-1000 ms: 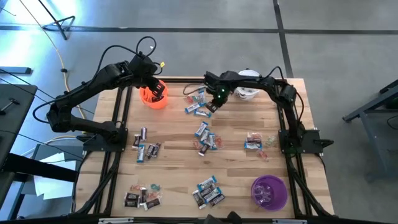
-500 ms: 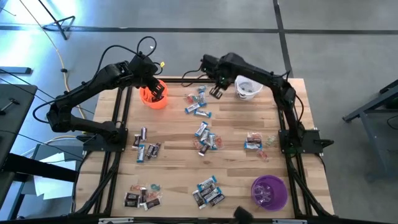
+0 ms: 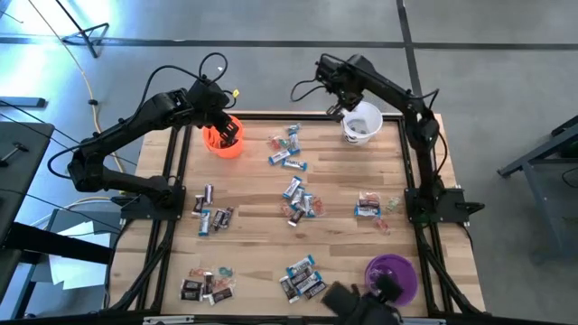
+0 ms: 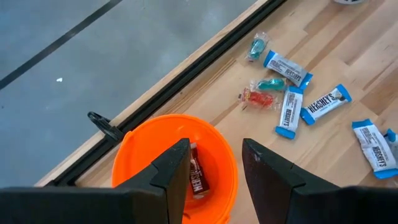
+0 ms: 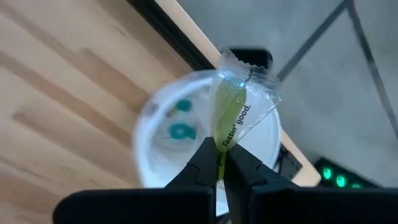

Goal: Sort candy
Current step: Put the green gummy into the white bucket, then put the blue gummy into the white bucket

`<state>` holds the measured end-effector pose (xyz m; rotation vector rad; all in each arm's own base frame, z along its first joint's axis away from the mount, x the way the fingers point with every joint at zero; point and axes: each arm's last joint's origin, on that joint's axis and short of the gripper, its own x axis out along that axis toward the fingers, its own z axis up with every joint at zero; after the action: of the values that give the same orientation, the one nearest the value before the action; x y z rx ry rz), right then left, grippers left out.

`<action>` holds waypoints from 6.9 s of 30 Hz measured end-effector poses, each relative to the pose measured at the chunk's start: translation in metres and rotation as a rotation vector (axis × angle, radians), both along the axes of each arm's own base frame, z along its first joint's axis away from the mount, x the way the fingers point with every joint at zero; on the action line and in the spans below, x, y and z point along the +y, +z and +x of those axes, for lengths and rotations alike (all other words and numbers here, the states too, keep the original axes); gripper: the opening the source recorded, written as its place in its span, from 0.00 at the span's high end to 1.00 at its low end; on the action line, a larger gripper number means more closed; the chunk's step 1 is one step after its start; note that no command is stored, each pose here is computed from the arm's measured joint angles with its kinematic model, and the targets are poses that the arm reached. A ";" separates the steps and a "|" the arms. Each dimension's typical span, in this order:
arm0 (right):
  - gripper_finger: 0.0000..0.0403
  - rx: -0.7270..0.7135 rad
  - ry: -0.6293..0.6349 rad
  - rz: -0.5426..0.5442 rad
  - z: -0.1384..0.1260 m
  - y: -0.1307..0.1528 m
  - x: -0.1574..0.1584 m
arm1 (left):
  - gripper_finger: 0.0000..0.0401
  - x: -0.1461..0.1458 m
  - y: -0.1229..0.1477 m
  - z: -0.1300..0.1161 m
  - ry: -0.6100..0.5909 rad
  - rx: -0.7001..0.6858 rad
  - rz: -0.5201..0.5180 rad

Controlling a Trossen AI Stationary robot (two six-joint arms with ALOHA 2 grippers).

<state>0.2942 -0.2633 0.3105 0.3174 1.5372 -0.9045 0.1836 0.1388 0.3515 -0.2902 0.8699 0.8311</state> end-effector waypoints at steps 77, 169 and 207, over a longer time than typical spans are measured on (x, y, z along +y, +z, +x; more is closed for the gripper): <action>0.65 -0.278 0.986 -0.070 0.106 -0.087 -0.008 | 0.67 0.000 0.000 0.001 0.060 -0.060 -0.044; 1.00 -0.296 0.537 0.161 0.080 -0.103 -0.015 | 0.67 0.001 0.000 0.000 0.065 -0.035 -0.014; 1.00 -0.161 -0.039 0.270 -0.100 -0.032 -0.027 | 0.67 0.001 0.000 0.000 0.035 -0.016 -0.004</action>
<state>0.1945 -0.2907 0.2785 0.6027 1.5073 -0.6832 0.1835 0.1394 0.3517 -0.3158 0.8539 0.8583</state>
